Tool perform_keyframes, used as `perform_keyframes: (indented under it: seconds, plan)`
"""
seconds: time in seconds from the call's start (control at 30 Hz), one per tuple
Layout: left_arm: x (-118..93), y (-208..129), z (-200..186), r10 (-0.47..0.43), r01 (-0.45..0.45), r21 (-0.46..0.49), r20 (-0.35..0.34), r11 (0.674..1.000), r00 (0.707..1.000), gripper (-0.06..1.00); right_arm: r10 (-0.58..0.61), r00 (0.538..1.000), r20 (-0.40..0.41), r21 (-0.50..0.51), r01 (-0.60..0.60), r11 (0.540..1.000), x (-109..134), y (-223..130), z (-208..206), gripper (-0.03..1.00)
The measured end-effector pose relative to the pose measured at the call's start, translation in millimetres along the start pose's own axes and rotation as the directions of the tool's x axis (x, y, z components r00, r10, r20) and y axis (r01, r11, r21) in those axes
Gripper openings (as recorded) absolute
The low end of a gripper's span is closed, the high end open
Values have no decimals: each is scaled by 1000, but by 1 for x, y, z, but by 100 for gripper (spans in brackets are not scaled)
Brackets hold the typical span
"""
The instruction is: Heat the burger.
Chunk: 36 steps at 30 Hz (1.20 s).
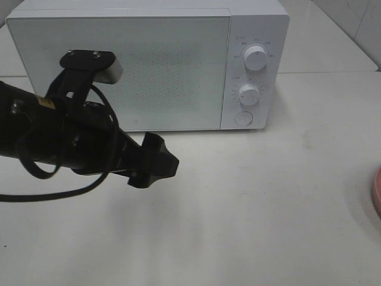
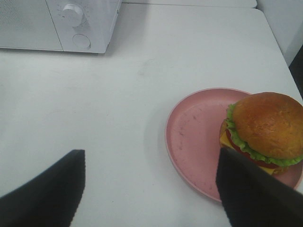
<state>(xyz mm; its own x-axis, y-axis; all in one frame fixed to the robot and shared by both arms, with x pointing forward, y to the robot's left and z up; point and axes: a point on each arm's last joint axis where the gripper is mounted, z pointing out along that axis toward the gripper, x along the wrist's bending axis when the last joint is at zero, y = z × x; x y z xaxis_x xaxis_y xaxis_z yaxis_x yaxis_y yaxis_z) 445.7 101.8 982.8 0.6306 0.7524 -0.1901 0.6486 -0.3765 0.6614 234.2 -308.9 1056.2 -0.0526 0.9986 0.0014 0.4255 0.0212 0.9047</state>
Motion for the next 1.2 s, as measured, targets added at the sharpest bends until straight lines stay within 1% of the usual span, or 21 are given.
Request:
perform_keyframes:
  seconds: [0.03,0.1,0.17,0.2,0.23,0.3,0.33,0.43,0.5,0.57,0.6,0.63,0.7,0.73,0.8,0.87,0.9,0.97,1.03,1.13,1.2]
  plan:
    - [0,0,0,0,0,0,0,1000,1000,97,0,1000,0,0,0,1000,0,0,0,75]
    - [16,-2,-9,-48,48,59,-5,997,999,97,0,1000,0,0,0,1000,0,0,0,75]
    - [21,-4,-12,-65,65,82,-3,994,998,97,0,1000,0,0,0,1000,0,0,0,75]
    - [34,-6,-20,-106,107,120,-10,987,994,97,0,1000,0,0,0,1000,0,0,0,75]
    - [34,-6,-20,-106,107,120,-10,987,994,97,0,1000,0,0,0,1000,0,0,0,75]
    - [54,-11,-36,-169,171,172,-26,970,985,97,0,1000,0,0,0,1000,0,0,0,75]
    - [54,-11,-36,-169,171,172,-26,970,985,97,0,1000,0,0,0,1000,0,0,0,75]
    - [71,-17,-54,-219,225,210,-51,952,974,97,0,1000,0,0,0,1000,0,0,0,75]
    - [90,-26,-81,-268,283,248,-92,927,959,97,0,1000,0,0,0,1000,0,0,0,75]
    - [94,-29,-88,-276,294,263,-102,919,956,97,0,1000,0,0,0,1000,0,0,0,75]
    - [98,-35,-101,-305,327,290,-120,899,945,97,0,1000,0,0,0,1000,0,0,0,75]
    - [98,-35,-101,-305,327,290,-120,899,945,97,0,1000,0,0,0,1000,0,0,0,75]
    - [101,-42,-121,-371,404,289,-162,868,914,97,0,1000,0,0,0,1000,0,0,0,75]
    - [101,-42,-121,-371,404,289,-162,868,914,97,0,1000,0,0,0,1000,0,0,0,75]
    - [101,-48,-141,-420,469,264,-220,843,880,97,0,1000,0,0,0,1000,0,0,0,75]
    - [100,-50,-146,-427,480,260,-235,838,873,97,0,1000,0,0,0,1000,0,0,0,75]
    - [96,-53,-159,-429,496,240,-282,835,858,97,0,1000,0,0,0,1000,0,0,0,75]
    - [94,-55,-163,-426,498,229,-300,836,853,97,0,1000,0,0,0,1000,0,0,0,75]
    - [86,-59,-181,-416,501,179,-366,846,832,97,0,1000,0,0,0,1000,0,0,0,75]
    - [83,-61,-188,-407,495,157,-389,855,827,97,0,1000,0,0,0,1000,0,0,0,75]
    - [74,-65,-205,-392,469,79,-437,880,809,97,0,1000,0,0,0,1000,0,0,0,75]
